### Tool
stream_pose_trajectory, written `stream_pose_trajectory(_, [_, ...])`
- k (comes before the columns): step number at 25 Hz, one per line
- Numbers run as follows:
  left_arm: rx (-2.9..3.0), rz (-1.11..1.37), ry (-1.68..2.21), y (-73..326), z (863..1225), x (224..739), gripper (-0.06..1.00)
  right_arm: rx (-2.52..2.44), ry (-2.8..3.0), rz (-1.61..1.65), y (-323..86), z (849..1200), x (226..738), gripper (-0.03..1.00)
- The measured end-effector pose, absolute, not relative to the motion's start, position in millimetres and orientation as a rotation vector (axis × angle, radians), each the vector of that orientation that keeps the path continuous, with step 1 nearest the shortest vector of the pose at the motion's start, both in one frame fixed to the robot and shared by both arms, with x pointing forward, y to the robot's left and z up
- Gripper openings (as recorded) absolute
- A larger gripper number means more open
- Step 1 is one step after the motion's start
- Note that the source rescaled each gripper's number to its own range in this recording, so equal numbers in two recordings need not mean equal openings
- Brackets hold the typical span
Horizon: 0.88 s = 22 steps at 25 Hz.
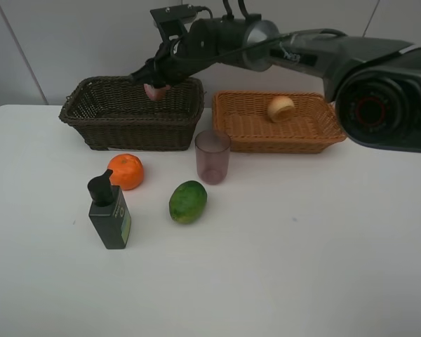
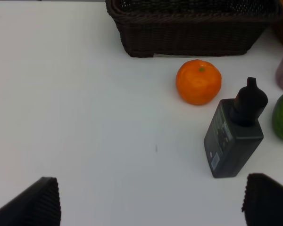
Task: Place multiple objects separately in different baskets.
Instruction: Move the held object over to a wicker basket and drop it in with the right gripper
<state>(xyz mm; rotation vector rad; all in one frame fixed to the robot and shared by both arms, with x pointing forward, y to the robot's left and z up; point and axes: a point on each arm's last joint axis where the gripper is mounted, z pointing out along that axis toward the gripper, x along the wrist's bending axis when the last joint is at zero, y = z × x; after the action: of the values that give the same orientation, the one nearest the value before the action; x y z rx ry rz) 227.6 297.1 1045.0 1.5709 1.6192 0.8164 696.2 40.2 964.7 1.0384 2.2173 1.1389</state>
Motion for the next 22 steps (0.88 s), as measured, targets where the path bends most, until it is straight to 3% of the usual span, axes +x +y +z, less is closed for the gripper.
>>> stream_pose_trajectory(10, [1.571,0.816,1.619,297.1,1045.0,227.6,1.0,1.032,2.208,1.121,34.8,959.2,701.8,0.02])
stream_pose_trajectory(12, [1.571,0.816,1.619,297.1,1045.0,227.6,1.0,1.032,2.206,1.123,34.9,959.1,701.8,0.15])
stream_pose_trajectory(14, [1.571,0.816,1.619,297.1,1045.0,227.6,1.0,1.031,2.202,1.128,35.0,959.5,702.0,0.43])
stream_pose_trajectory(16, [1.571,0.816,1.619,297.1,1045.0,227.6,1.0,1.031,2.199,1.131,35.1,959.7,702.2,0.61])
stream_pose_trajectory(18, [1.571,0.816,1.619,297.1,1045.0,227.6,1.0,1.031,2.199,1.131,35.1,959.7,702.2,0.69])
stream_pose_trajectory(22, [1.571,0.816,1.619,297.1,1045.0,227.6,1.0,1.031,2.199,1.131,35.1,959.7,702.2,0.72])
